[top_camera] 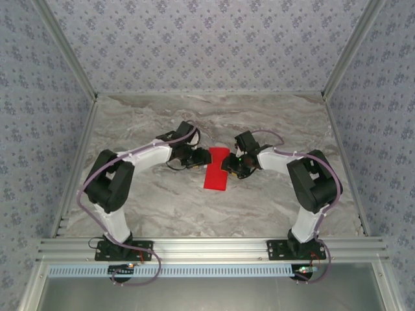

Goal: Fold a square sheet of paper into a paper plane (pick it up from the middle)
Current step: First fold in half a square sheet of paper at the center of the table, then hold the square sheet of paper at the center of the table.

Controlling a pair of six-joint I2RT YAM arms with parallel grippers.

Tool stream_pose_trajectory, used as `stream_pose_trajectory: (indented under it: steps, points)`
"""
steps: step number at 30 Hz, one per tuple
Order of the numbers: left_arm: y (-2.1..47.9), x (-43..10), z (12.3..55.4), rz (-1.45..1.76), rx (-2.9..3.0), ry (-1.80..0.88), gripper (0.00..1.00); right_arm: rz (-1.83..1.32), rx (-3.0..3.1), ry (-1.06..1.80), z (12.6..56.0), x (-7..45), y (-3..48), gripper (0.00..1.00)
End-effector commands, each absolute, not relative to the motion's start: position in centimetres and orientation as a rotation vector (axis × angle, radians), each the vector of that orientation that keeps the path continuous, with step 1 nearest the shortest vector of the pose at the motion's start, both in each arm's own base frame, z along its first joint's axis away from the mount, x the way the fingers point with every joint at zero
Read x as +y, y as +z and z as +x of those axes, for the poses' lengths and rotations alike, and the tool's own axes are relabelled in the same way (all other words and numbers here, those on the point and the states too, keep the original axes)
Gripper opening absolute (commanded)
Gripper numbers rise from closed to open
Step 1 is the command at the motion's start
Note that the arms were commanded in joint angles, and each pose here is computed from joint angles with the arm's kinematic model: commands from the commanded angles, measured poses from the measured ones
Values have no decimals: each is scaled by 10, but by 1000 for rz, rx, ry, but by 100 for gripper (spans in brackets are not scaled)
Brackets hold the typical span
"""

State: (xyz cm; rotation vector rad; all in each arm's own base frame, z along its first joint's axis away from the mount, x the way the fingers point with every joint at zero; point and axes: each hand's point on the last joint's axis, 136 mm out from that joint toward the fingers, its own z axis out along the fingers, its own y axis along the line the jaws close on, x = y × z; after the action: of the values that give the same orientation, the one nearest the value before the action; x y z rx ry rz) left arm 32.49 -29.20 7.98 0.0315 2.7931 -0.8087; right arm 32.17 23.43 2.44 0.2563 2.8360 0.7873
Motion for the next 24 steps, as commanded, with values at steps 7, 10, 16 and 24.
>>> stream_pose_trajectory:
  steps: [7,10,16,24]
  points:
    - [95,-254,322,-115,2718,-602,56,336,2975,520,304,205,-15,40]
    - [95,-253,322,-116,2708,-591,57,341,3008,466,300,199,-21,39]
    - [96,-253,322,-100,2694,-576,57,310,3058,395,294,193,-30,39]
    - [92,-248,326,-120,2643,-564,57,278,3146,284,286,184,-42,40]
